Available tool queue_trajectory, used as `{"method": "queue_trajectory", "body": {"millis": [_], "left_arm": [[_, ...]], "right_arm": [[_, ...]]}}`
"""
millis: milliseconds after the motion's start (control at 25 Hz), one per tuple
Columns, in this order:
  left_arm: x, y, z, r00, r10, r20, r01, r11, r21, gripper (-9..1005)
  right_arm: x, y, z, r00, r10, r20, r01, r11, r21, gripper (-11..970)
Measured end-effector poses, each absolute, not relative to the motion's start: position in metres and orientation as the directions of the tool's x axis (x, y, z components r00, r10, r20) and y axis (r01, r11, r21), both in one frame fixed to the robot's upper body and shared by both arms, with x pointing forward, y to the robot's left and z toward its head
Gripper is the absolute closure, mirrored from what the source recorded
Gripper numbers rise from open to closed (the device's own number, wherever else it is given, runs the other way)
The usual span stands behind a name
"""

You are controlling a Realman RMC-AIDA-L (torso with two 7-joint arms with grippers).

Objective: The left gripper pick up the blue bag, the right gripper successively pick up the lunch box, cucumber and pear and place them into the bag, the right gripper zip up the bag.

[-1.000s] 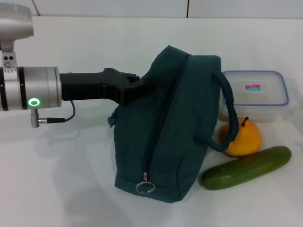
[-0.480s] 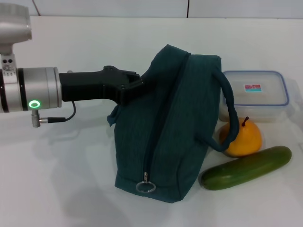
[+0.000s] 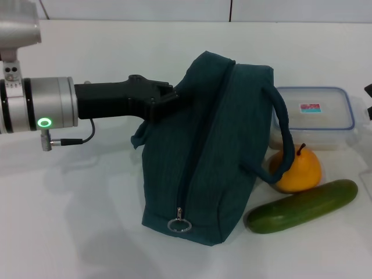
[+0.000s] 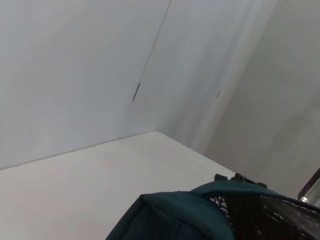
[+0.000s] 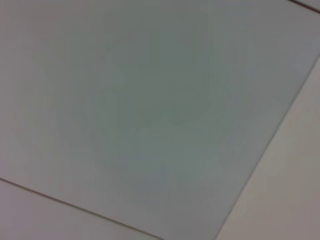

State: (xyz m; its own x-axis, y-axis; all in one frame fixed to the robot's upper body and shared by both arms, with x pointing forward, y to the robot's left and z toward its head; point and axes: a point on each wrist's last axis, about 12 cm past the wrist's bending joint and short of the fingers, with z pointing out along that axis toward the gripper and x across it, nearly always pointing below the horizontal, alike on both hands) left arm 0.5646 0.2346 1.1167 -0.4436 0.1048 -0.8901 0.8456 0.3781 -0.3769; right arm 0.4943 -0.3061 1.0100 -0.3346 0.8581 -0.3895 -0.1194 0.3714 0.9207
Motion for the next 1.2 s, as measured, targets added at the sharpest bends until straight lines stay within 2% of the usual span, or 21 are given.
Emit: {"method": "queue_trajectory", "body": {"millis": [480, 1200], "left_arm": [[0.565, 0.234, 1.117, -0.428, 0.109, -0.897, 0.853, 0.376, -0.362, 951], [0.567, 0.231, 1.119, -0.415, 0.11, -0.903, 0.862, 0.364, -0.352, 951]], "right_arm": [[0.507, -0.296, 1.013, -0.417, 0.84, -0.347, -0.111, 0.332, 0.937, 133], [0.515, -0.298, 1.016, -0.414, 0.843, -0.343, -0.098, 0.333, 0.938, 142]]}}
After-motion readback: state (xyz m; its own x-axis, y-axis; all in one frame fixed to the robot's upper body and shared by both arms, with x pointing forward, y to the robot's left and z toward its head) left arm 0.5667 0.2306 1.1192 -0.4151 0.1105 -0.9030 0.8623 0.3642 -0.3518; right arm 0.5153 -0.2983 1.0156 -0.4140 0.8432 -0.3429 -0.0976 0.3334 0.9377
